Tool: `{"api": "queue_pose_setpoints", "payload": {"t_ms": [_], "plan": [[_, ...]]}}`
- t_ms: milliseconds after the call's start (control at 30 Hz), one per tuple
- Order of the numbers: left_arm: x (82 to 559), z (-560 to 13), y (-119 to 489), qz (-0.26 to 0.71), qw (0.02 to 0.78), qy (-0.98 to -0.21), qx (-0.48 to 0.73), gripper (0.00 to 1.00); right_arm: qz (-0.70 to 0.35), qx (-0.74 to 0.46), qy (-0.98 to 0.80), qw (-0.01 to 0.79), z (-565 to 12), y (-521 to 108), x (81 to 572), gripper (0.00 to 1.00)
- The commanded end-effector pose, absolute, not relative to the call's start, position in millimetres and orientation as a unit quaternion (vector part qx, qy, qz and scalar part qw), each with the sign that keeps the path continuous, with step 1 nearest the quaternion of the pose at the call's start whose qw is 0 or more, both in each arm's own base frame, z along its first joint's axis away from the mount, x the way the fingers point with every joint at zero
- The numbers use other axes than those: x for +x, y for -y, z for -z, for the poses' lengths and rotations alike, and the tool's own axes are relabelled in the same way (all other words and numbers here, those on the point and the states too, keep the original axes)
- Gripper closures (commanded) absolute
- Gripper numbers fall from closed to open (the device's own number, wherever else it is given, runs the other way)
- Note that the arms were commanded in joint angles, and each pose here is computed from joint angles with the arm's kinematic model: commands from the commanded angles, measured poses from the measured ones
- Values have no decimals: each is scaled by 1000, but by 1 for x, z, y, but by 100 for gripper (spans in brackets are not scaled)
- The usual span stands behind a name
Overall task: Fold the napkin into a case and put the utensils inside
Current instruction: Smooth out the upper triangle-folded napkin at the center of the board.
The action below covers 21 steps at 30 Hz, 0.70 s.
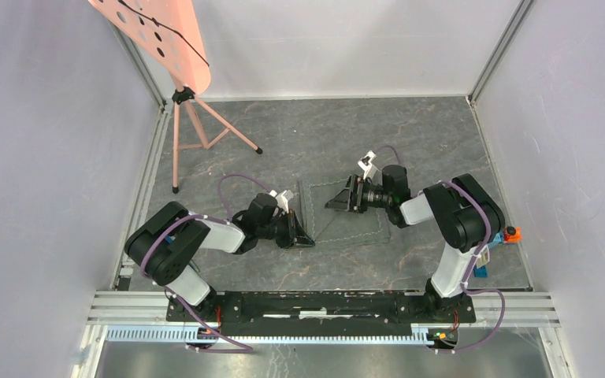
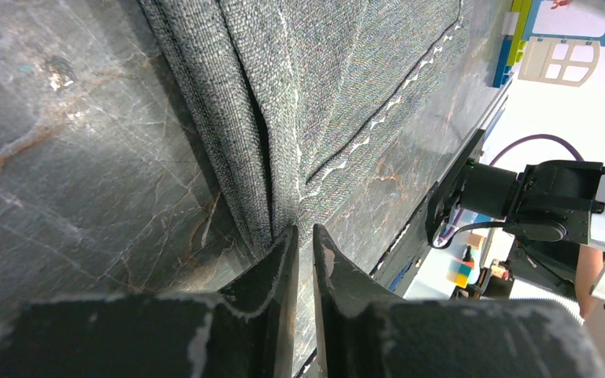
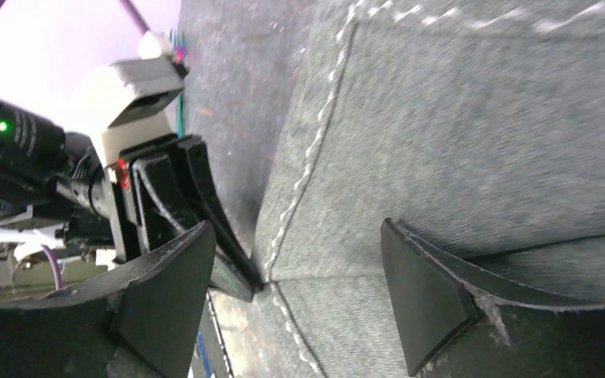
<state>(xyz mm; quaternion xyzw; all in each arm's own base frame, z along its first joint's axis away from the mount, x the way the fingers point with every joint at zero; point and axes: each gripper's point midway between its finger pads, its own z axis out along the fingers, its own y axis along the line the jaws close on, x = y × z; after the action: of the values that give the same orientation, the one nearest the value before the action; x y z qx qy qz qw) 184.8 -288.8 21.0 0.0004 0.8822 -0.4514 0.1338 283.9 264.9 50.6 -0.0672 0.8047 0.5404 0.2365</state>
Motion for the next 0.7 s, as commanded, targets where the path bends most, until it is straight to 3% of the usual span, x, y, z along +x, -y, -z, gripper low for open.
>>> {"api": "queue_pose_setpoints", "payload": {"t_ms": [0, 367, 667], "plan": [[178, -6, 277, 421, 127, -898, -15, 81, -520, -62, -809, 267, -45, -249, 313, 17], [175, -4, 275, 419, 125, -899, -16, 81, -497, -41, -819, 283, -34, -211, 364, 17], [178, -20, 281, 435, 131, -891, -11, 79, -447, -61, -838, 308, -60, -187, 399, 17]]}}
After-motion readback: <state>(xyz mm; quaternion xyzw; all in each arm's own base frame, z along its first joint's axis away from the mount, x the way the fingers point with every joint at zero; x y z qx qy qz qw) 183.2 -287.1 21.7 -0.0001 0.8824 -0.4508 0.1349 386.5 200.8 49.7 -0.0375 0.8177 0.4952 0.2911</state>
